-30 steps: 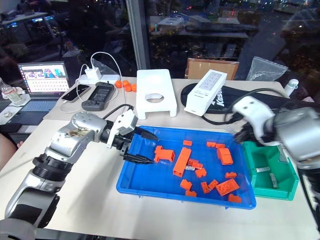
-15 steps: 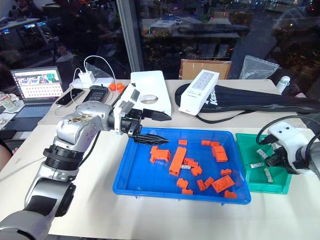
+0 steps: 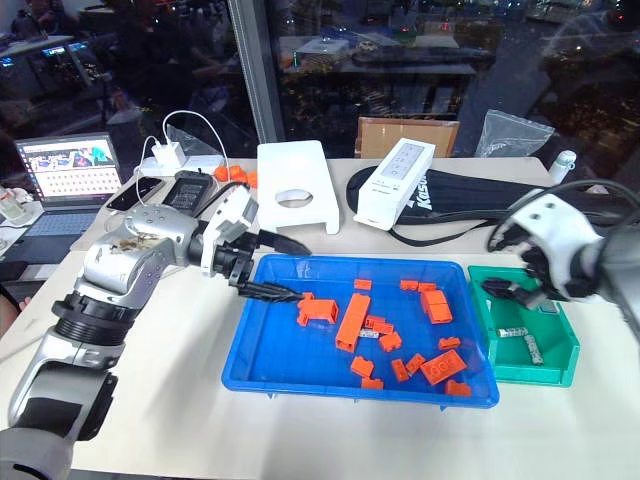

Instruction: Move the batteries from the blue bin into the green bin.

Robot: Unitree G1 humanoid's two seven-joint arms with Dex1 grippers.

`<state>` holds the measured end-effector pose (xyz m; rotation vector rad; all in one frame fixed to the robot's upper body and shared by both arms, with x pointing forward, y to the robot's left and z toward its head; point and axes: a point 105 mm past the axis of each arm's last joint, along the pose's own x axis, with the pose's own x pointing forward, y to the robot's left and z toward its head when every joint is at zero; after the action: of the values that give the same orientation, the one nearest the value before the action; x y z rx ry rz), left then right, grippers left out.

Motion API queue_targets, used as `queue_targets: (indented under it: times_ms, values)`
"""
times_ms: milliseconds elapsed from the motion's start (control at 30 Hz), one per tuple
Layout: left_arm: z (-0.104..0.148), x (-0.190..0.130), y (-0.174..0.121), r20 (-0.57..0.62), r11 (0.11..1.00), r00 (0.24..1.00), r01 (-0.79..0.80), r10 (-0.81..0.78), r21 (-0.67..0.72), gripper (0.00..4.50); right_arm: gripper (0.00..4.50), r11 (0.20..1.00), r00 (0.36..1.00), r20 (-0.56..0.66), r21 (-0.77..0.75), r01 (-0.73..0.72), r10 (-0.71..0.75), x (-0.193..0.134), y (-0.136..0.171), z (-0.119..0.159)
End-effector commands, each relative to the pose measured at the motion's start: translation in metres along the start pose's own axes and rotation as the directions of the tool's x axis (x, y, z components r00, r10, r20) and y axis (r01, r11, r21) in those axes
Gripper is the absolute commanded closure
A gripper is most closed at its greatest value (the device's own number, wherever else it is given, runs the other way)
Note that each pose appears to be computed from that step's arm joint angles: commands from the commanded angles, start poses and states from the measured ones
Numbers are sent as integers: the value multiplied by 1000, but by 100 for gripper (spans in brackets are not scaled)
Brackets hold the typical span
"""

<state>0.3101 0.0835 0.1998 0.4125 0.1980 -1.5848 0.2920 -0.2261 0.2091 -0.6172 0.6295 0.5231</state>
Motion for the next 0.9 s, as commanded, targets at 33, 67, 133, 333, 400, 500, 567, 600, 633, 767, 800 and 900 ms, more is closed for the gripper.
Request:
queue_targets:
  times_ms: [33, 67, 133, 333, 400, 500, 567, 600, 633, 767, 800, 900]
  values:
    - [-2, -5, -2, -54, 999, 999, 0, 2, 44, 0, 2, 979, 985, 51, -132, -156, 164, 21, 42, 24]
    - [-3, -5, -3, -63, 999, 998, 0, 2, 44, 0, 2, 970, 979, 48, -152, -189, 198, 28, 51, 26]
    - [-6, -6, -3, -75, 999, 997, -2, 5, 44, 0, 2, 959, 972, 36, -175, -221, 231, 38, 62, 27]
    - [-9, -11, -5, -91, 999, 995, -24, 28, 43, 0, 2, 932, 955, -12, -215, -293, 297, 66, 84, 24]
    - [-10, -12, -4, -94, 999, 995, -30, 34, 44, 0, 2, 933, 955, -25, -211, -293, 295, 71, 82, 21]
    - [-10, -9, -8, -93, 999, 995, -22, 26, 44, 0, 2, 928, 952, -28, -215, -303, 304, 82, 81, 16]
    - [-10, -7, -9, -90, 999, 996, -20, 24, 44, 0, 2, 923, 948, -30, -217, -316, 317, 89, 82, 12]
    - [-9, -7, -10, -90, 999, 996, -22, 26, 45, 0, 2, 919, 944, -34, -221, -328, 329, 93, 84, 10]
    - [-9, -7, -10, -91, 999, 996, -23, 28, 45, 0, 27, 916, 942, -36, -223, -334, 335, 95, 84, 8]
    - [-10, -10, -11, -96, 999, 995, -32, 36, 43, 0, 129, 909, 935, -31, -225, -352, 354, 96, 84, 7]
    - [-11, -10, -12, -97, 999, 995, -32, 36, 42, 0, 168, 908, 935, -33, -230, -350, 352, 95, 83, 6]
    - [-11, -10, -12, -97, 999, 995, -33, 36, 41, 0, 264, 912, 938, -38, -224, -344, 344, 91, 78, 4]
